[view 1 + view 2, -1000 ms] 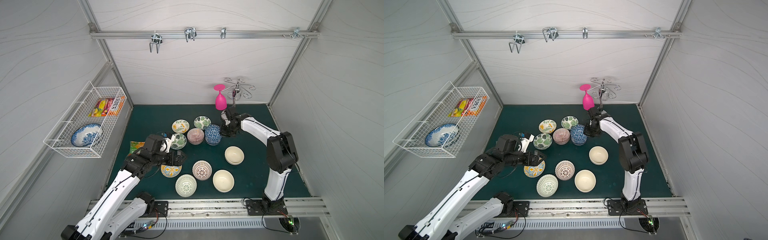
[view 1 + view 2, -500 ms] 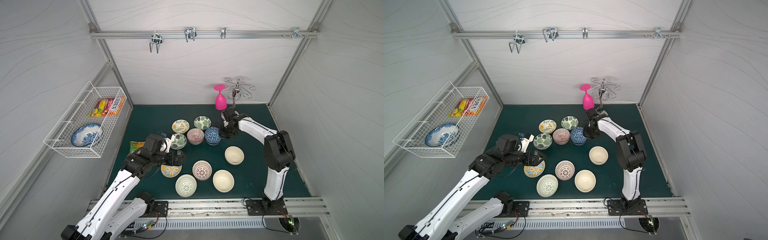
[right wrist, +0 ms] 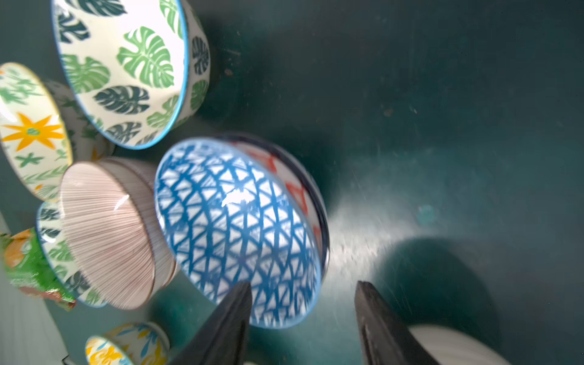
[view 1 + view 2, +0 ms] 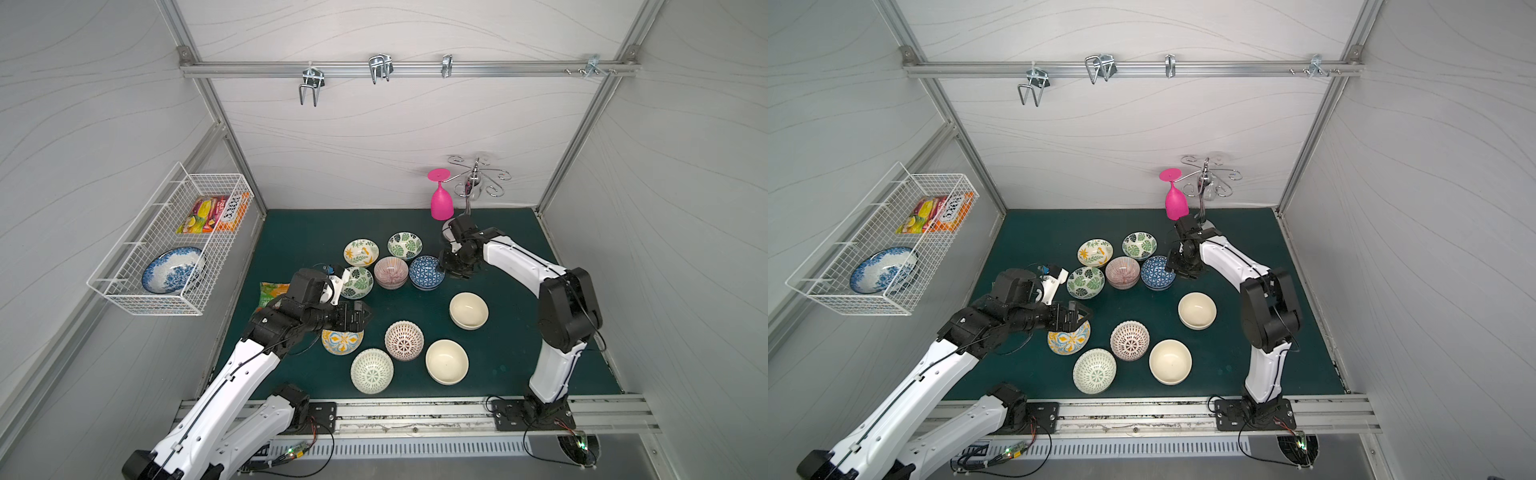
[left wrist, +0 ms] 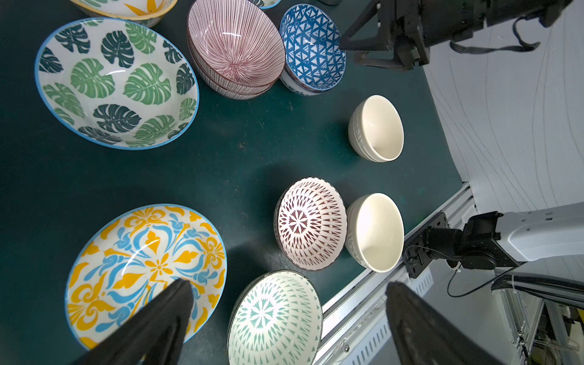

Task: Stack the bowls
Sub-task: Place the bowl on the bowl, then pick up the bowl from the center of the board.

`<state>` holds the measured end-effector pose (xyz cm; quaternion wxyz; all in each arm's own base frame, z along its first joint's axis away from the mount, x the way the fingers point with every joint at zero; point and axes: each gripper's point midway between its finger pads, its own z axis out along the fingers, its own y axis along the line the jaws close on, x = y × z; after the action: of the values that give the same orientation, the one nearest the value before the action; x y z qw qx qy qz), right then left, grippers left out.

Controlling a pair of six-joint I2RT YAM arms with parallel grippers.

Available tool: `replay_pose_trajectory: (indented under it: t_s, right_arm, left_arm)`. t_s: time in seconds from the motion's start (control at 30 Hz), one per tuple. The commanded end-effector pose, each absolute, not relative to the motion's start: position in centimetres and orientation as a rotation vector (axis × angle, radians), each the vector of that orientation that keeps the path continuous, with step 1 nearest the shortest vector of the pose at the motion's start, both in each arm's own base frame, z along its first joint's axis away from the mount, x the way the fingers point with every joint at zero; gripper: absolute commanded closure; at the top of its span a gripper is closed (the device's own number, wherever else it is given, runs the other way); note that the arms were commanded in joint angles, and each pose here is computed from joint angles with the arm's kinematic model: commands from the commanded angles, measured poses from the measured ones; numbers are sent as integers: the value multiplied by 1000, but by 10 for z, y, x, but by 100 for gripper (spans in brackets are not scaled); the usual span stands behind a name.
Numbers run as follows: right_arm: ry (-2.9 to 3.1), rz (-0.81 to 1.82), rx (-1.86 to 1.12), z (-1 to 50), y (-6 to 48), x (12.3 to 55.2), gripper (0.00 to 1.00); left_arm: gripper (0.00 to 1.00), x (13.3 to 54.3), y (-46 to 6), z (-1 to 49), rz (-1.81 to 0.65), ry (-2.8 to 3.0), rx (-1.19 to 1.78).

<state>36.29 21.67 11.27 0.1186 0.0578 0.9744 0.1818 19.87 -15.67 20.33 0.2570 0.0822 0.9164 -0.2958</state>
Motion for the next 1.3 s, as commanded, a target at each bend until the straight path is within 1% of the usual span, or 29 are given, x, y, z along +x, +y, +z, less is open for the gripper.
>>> replay_pose_trajectory:
  t_s: [0.0,0.07,0.17,0.23,0.27,0.3,0.33,0.5,0.57,0.63,0.77,0.93,1.0,1.17,1.2,1.27]
  right_arm:
    - [2785,564,231,142,191,346,40]
    - [2766,570,268,149,171,334,38]
    - [2755,546,340,150,137,309,29]
    - [2735,541,411,151,114,295,21]
    - [2722,546,447,151,104,289,13]
    - [2720,546,484,150,94,282,4]
    - [2707,550,526,150,83,277,1]
    - [2711,626,688,131,54,254,1]
    - [2723,688,679,127,58,250,1]
    - [2733,733,653,123,65,246,1]
    - [2770,717,642,107,71,236,7]
    - [2820,667,606,87,84,233,15]
    - [2829,655,614,79,87,236,19]
    - [2865,665,624,64,93,243,46]
    - [2872,649,623,62,93,243,49]
    - [2874,626,620,59,93,245,59]
  left_arm:
    - [0,204,-158,210,-802,2448,230]
    - [0,204,-160,210,-811,2444,234]
    - [0,202,-166,210,-858,2448,255]
    - [0,200,-172,210,-904,2452,277]
    - [0,199,-173,209,-914,2458,281]
    - [0,199,-173,209,-915,2461,283]
    - [0,199,-173,210,-913,2459,282]
    - [0,196,-173,215,-917,2429,296]
    - [0,197,-171,215,-898,2430,288]
    - [1,203,-163,211,-820,2452,248]
    - [3,209,-143,212,-667,2460,183]
    - [0,213,-128,221,-545,2434,172]
    - [0,216,-120,224,-482,2435,168]
    - [0,211,-109,224,-413,2458,147]
    - [0,209,-106,224,-402,2451,137]
    - [0,207,-100,223,-386,2431,118]
